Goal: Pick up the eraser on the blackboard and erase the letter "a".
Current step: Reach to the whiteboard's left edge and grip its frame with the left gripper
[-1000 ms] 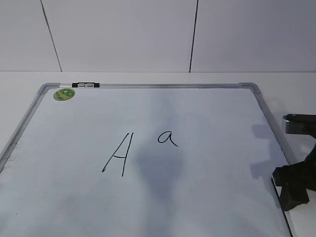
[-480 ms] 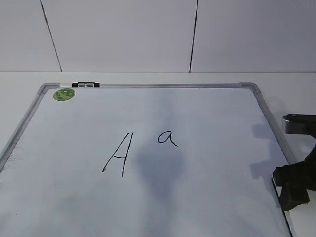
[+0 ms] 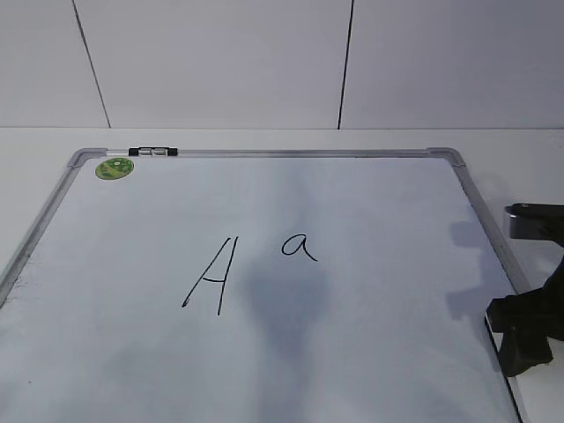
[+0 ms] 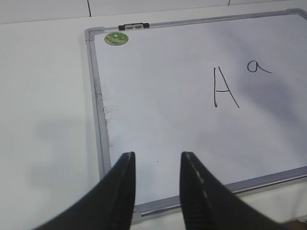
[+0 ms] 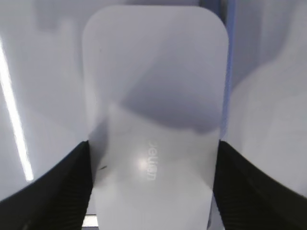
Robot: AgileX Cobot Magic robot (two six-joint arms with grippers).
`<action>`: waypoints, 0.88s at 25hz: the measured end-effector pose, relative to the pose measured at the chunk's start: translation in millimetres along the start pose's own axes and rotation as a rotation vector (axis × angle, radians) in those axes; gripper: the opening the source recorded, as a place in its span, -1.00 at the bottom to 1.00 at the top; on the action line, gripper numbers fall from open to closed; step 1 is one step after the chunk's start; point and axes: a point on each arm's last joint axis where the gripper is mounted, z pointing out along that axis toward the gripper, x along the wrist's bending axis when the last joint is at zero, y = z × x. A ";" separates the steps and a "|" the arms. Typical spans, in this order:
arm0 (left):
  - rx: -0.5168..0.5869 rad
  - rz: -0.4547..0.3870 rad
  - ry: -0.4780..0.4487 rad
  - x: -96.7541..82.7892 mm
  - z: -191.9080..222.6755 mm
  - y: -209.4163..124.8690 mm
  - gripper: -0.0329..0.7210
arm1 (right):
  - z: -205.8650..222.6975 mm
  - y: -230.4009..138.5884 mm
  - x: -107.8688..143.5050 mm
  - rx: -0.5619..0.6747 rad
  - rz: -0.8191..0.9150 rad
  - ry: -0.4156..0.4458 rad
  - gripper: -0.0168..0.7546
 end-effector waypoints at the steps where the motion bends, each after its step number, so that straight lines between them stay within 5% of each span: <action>1: 0.000 -0.001 -0.002 -0.2 0.0 0.0 -0.28 | 0.0 0.0 0.0 0.000 0.000 0.000 0.51; 22: -0.004 -0.009 -0.017 -1.5 0.0 0.4 -0.28 | -3.2 0.3 0.2 0.035 0.000 -0.009 0.50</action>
